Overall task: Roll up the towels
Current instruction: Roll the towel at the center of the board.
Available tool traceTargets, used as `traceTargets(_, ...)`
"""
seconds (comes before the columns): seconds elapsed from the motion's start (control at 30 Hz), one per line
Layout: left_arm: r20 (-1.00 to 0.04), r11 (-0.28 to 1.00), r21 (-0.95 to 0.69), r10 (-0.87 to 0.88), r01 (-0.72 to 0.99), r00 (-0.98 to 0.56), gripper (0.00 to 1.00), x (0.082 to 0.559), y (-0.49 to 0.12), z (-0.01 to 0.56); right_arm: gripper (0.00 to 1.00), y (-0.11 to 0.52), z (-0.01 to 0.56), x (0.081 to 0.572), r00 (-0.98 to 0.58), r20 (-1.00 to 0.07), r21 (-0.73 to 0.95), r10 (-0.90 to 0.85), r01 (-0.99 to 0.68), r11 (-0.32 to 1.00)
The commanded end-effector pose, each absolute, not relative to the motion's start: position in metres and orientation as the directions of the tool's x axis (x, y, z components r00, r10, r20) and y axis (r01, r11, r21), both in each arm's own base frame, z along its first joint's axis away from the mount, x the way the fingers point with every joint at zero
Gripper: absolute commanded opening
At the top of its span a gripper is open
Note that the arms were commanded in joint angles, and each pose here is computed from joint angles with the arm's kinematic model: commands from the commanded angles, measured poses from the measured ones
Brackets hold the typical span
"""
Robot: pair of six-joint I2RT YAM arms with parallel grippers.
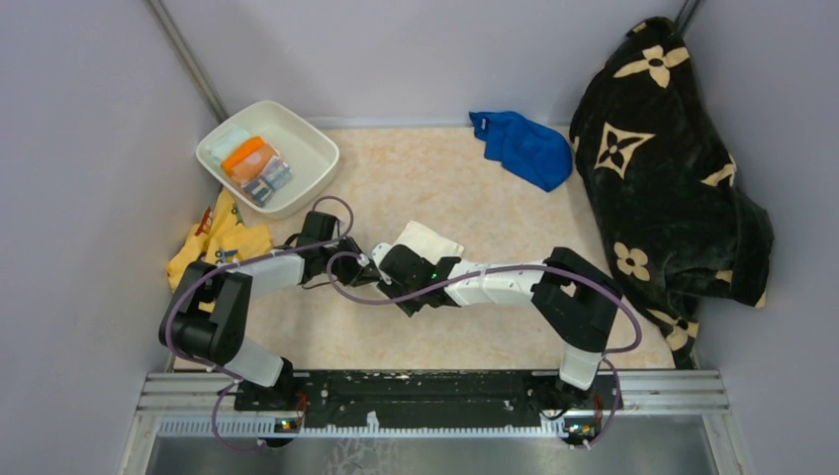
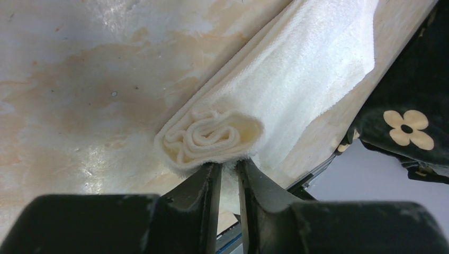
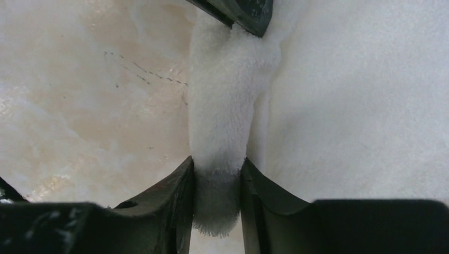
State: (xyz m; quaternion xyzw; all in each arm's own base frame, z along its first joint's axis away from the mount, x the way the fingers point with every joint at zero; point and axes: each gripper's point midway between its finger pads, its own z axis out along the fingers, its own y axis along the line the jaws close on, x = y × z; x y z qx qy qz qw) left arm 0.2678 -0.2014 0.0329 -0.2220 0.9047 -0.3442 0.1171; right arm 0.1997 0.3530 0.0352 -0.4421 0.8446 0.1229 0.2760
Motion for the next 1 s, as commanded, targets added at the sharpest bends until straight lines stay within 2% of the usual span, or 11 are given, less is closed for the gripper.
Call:
traceTargets(0.0,-0.051,0.727,-0.571,-0.495,-0.381,-0.867,0.27,0.25,-0.183,0.005,0.28,0.367,0.053,0.21,-0.475,-0.626,0.062,-0.619,-0.821,0.567)
traceTargets(0.2,-0.052,0.722,-0.574,-0.503,-0.386,-0.863,0.32,0.249,-0.18,0.006,0.0,0.37,0.049,0.191,-0.655,-0.526,0.478,-0.542,-0.755,0.448)
traceTargets(0.33,-0.061,0.696,-0.609,-0.519,-0.381,-0.852,0.4,0.251,-0.179,0.013,0.0,0.367,0.041,0.184,-0.764,-0.411,0.666,-0.497,-0.624,0.408)
traceTargets(0.6,-0.123,0.66,-0.67,-0.549,-0.338,-0.827,0.62,0.25,-0.176,0.043,0.0,0.346,0.016,0.193,-0.925,-0.171,0.844,-0.338,-0.315,0.434)
traceTargets(0.8,-0.139,0.637,-0.701,-0.562,-0.319,-0.815,0.71,0.237,-0.173,0.051,0.0,0.332,-0.002,0.197,-0.961,-0.015,0.874,-0.277,-0.147,0.463)
traceTargets(0.97,-0.116,0.581,-0.759,-0.564,-0.293,-0.818,0.74,0.242,-0.184,0.053,0.0,0.329,-0.012,0.198,-0.959,0.047,0.869,-0.28,-0.099,0.485)
